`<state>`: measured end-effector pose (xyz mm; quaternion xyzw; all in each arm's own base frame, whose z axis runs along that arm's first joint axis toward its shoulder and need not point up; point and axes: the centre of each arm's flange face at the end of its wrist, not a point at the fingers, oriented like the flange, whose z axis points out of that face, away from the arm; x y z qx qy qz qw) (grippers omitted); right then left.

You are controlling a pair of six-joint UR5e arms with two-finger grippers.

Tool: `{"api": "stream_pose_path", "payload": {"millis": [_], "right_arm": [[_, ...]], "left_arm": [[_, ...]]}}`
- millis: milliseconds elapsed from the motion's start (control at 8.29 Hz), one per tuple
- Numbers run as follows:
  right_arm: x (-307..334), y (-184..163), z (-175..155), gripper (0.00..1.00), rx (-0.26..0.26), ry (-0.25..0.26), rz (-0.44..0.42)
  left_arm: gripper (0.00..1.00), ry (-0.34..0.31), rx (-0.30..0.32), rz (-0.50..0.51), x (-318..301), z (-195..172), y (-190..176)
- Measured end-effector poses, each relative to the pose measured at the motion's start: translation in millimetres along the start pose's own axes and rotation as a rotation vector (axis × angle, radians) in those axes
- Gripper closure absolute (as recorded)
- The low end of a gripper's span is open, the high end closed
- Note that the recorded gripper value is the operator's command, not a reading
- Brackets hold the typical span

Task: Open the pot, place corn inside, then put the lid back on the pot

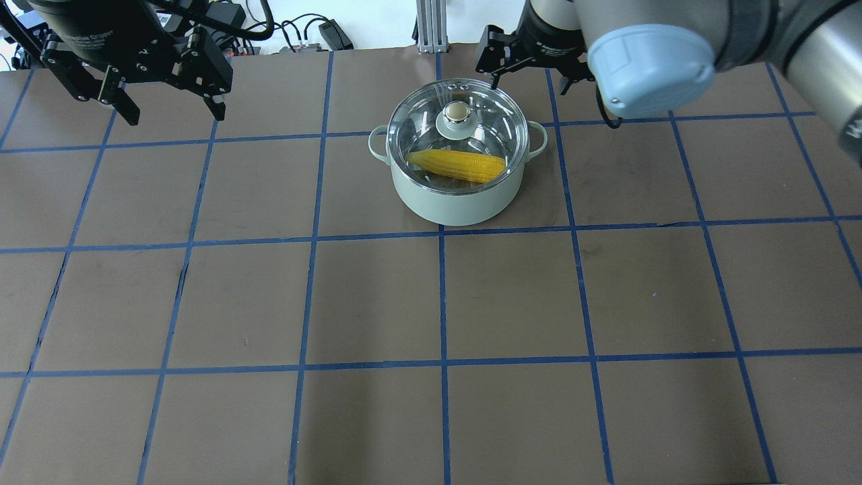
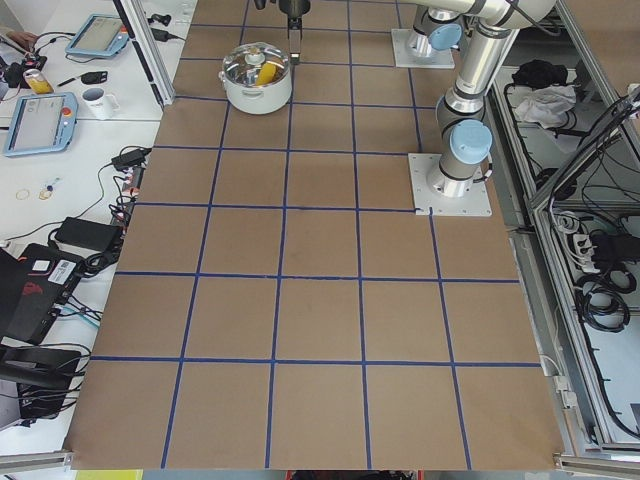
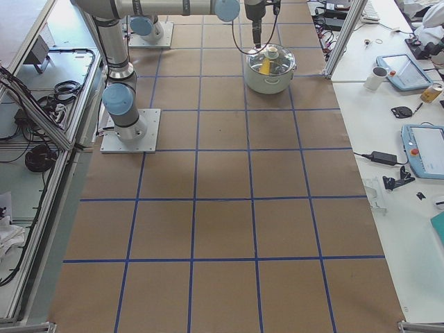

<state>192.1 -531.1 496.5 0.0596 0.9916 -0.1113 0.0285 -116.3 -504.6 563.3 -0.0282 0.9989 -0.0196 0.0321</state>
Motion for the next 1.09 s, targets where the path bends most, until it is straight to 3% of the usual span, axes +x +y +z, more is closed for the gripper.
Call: {"api": "stream_pose_path", "payload": {"millis": [241,603,1086], "right_arm": [[27,31,-39,0.00,-0.042,0.019,-0.013],[33,43,-46,0.00,-0.079,0.030,-0.018],[34,44,-46,0.00,-0.084,0.031,-0.021]], "left_arm": [[0.00,-0.001,0.001,0.000,0,-1,0],[0.00,-0.002,-0.002,-0.003,0,1,-2],[0.00,-0.003,0.001,-0.005,0,0,-2]]}}
